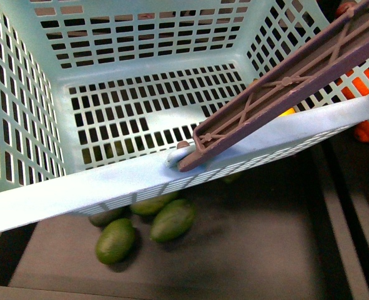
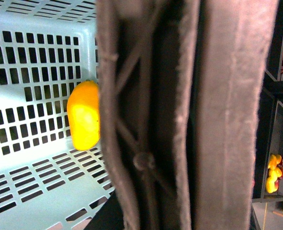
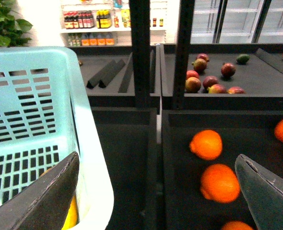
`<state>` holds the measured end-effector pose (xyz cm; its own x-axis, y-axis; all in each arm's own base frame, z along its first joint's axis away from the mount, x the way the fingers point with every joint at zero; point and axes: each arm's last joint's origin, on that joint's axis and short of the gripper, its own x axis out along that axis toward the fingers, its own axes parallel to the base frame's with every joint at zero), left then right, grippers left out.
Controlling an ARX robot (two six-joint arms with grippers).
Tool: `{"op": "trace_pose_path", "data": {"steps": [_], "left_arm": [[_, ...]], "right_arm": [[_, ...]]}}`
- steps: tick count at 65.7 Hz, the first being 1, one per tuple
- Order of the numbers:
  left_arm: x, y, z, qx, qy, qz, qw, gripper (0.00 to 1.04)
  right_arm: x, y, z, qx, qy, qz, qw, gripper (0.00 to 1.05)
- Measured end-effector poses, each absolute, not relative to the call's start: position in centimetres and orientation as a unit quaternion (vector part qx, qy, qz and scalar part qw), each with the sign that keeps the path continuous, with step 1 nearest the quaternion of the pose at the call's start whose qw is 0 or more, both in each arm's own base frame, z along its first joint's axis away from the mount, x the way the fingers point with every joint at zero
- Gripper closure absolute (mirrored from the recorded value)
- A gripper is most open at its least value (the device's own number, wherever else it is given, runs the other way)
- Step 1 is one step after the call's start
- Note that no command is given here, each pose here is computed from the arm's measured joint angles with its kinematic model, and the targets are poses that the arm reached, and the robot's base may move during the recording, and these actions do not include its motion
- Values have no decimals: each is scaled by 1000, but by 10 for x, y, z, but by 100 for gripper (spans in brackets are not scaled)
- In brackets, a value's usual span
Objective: Pick mango and avocado into basket
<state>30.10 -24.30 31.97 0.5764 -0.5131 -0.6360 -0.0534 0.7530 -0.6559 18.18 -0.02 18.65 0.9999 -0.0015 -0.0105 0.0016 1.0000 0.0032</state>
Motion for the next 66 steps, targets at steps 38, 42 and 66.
{"op": "trace_pose_path", "data": {"steps": [38,42,66], "left_arm": [[301,-243,320,-323,438,-139,827,91],[301,-243,320,-323,438,-138,827,91],[305,-238,320,-317,430,-128,836,91]], "right_arm": [[182,0,187,2,4,0,1000,9],[182,0,187,2,4,0,1000,9],[186,0,189,23,63,-60,996,9]]}}
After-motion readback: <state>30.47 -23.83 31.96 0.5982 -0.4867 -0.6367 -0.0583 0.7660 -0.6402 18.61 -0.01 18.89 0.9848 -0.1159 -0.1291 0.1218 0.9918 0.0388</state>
